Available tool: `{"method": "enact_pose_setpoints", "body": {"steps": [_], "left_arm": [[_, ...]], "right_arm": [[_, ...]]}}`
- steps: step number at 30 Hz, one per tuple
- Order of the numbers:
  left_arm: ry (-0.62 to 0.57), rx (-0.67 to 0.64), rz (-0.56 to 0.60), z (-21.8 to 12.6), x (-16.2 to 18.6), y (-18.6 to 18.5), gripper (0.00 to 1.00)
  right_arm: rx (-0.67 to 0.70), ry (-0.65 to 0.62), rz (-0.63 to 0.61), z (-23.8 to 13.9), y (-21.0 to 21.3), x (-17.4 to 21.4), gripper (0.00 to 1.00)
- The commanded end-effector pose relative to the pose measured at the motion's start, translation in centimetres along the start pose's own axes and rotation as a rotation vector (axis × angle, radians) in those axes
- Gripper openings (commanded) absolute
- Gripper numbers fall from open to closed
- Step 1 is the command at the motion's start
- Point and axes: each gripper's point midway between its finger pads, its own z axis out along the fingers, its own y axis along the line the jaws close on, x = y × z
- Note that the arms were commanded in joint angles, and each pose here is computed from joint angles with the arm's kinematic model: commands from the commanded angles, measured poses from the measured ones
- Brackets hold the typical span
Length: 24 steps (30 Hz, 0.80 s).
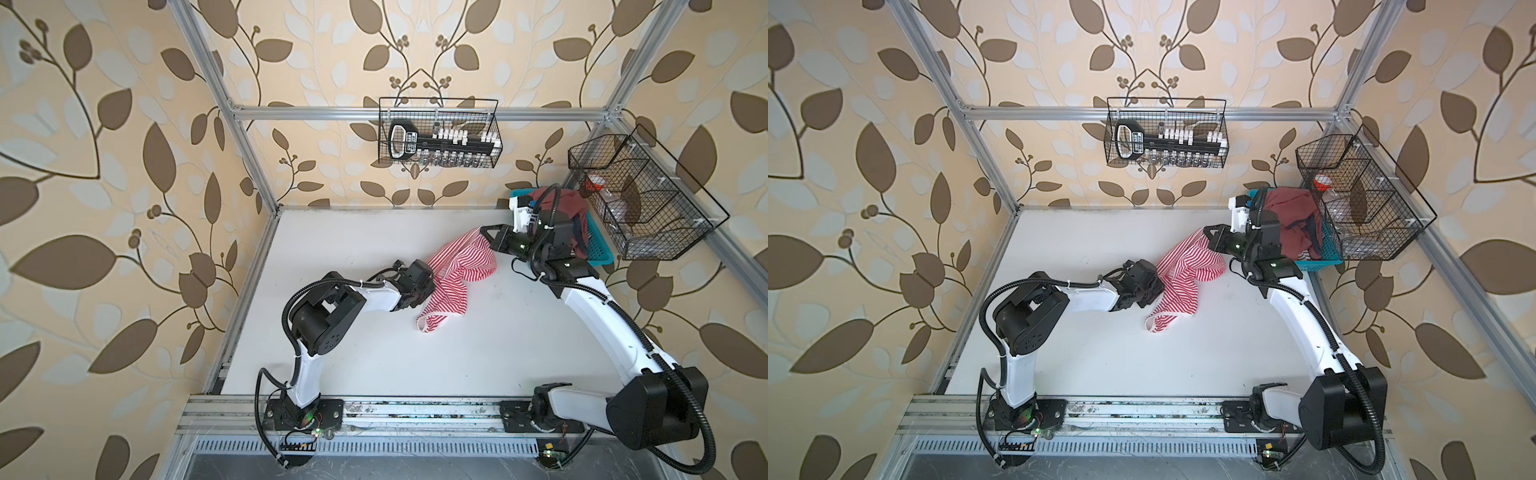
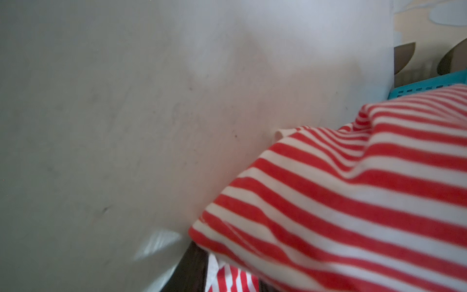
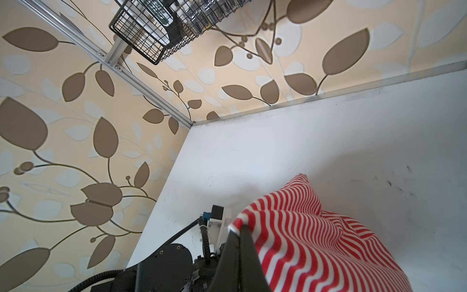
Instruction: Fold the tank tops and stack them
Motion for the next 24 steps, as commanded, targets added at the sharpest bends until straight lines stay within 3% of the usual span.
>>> {"method": "enact_pose_setpoints", "body": {"steps": [1, 5, 10, 15, 20, 24], "left_arm": [[-0.003, -0.031, 0.017, 0.6, 0.2, 0.5, 0.34], [-0.001, -0.065, 0.011, 0.9, 0.3, 1.4, 0.23], [-0.012, -0.086, 0.019, 0.9, 0.0, 1.9, 0.00], [-0.038, -0.071, 0.055, -0.6, -1.9, 1.2, 0.00], [-0.143, -0.023, 0.186, -7.0, -7.6, -1.6, 0.00], [-0.285, 0.020, 0.381, -15.5, -11.4, -5.9, 0.00]], "right_arm": [[-0.019, -0.007, -0.006, -0.7, 0.4, 0.1, 0.00], [-0.015, -0.013, -0.006, -1.1, 0.3, 0.0, 0.00], [-0.011, -0.015, -0.008, -1.4, 0.2, 0.1, 0.00], [-0.006, -0.014, -0.015, -2.1, 0.0, -0.1, 0.00], [-0.029, -0.056, -0.034, -4.1, 1.2, -2.0, 0.00], [-0.072, -0.101, -0.067, -6.0, 3.3, -4.0, 0.00]]}}
